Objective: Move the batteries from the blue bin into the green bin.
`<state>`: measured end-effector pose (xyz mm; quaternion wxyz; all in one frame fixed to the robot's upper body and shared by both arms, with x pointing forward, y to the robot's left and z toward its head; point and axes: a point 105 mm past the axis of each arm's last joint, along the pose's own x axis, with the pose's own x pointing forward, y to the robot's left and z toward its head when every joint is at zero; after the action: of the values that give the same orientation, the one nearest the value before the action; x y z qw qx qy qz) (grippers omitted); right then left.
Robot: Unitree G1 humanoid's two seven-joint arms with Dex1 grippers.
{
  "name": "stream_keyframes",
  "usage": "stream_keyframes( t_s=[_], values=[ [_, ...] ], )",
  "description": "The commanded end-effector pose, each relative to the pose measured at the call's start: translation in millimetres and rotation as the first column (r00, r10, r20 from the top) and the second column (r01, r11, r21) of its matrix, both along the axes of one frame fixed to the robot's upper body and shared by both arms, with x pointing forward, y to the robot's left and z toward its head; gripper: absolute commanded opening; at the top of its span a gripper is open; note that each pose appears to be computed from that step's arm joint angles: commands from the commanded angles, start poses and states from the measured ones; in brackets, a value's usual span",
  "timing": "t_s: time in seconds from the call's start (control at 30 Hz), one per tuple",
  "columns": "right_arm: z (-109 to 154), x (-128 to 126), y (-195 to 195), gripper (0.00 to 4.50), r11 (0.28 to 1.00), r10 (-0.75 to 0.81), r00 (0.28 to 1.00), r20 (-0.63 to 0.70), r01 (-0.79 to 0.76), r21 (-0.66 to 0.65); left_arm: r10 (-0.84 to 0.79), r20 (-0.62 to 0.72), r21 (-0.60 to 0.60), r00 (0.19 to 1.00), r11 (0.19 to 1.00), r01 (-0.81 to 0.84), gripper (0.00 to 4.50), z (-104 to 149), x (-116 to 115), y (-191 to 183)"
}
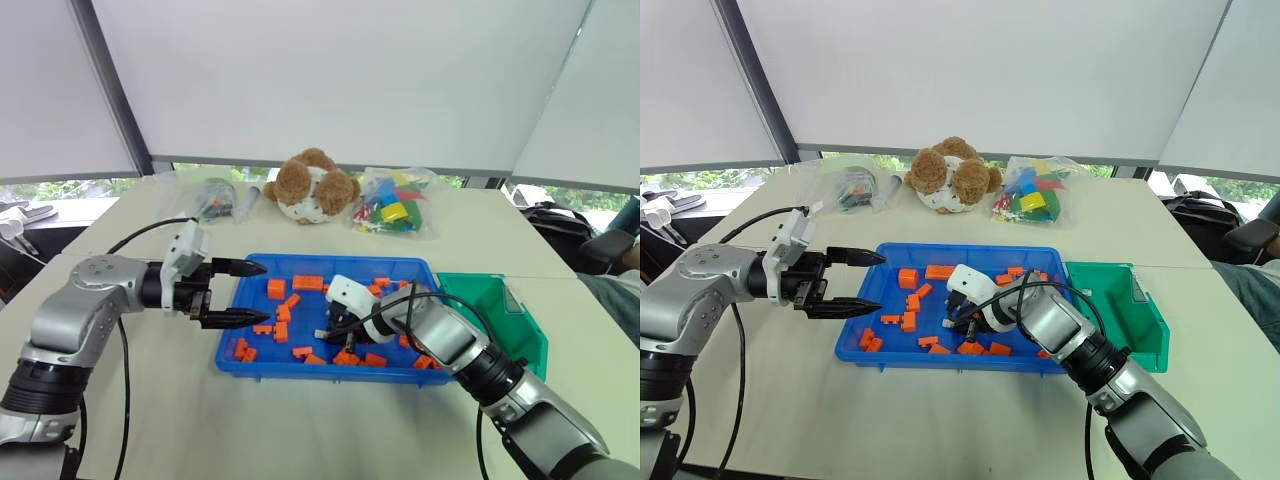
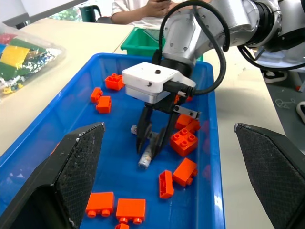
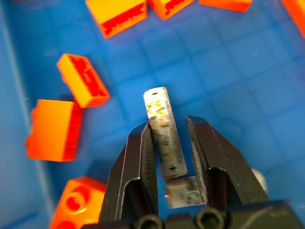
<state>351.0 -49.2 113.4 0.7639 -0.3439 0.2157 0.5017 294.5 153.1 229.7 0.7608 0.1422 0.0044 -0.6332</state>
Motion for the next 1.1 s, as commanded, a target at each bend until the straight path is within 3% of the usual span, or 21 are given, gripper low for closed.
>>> stream_keyframes(
  t_s=[0.03,0.13,0.37,0.47,0.53,0.67,0.77,0.97,1.1],
  values=[
    [-3,1,3,0.9,1.0,0.011,1.0,0.009,-0.011,-0.021,-0.002,0.049,0.001,0.999,1.0,0.002,4.5,10,-3,1],
    [7,0,4,0.03,1.0,0.013,1.0,0.014,-0.013,0.012,0.0,0.05,0.001,0.999,1.0,0.0,4.5,10,-3,1],
    [64,-1,-11,0.02,0.981,-0.09,0.994,0.069,0.077,0.178,-0.002,0.054,-0.004,0.999,1.0,0.003,4.5,9,-3,0],
    [105,7,-47,0.02,0.938,-0.254,0.958,0.132,0.211,0.276,-0.006,0.054,-0.005,0.999,1.0,0.007,4.5,9,-3,-1],
    [122,18,-103,0.02,0.888,-0.434,0.874,0.219,0.373,0.269,-0.011,0.054,-0.007,0.998,1.0,0.011,4.5,8,-3,-3],
    [115,13,-192,0.02,0.762,-0.648,0.721,0.245,0.609,0.221,-0.02,0.055,-0.012,0.998,1.0,0.02,4.5,8,-1,-5],
    [107,5,-228,0.02,0.692,-0.722,0.653,0.228,0.69,0.212,-0.027,0.055,-0.013,0.998,1.0,0.028,4.5,7,0,-7],
    [75,-16,-263,0.02,0.625,-0.781,0.61,0.133,0.763,0.165,-0.048,0.058,-0.015,0.997,0.999,0.049,4.5,6,4,-11],
    [69,-22,-262,1.96,0.632,-0.775,0.622,0.114,0.756,0.168,-0.055,0.06,-0.013,0.997,0.998,0.056,4.5,6,5,-12]
  ],
)
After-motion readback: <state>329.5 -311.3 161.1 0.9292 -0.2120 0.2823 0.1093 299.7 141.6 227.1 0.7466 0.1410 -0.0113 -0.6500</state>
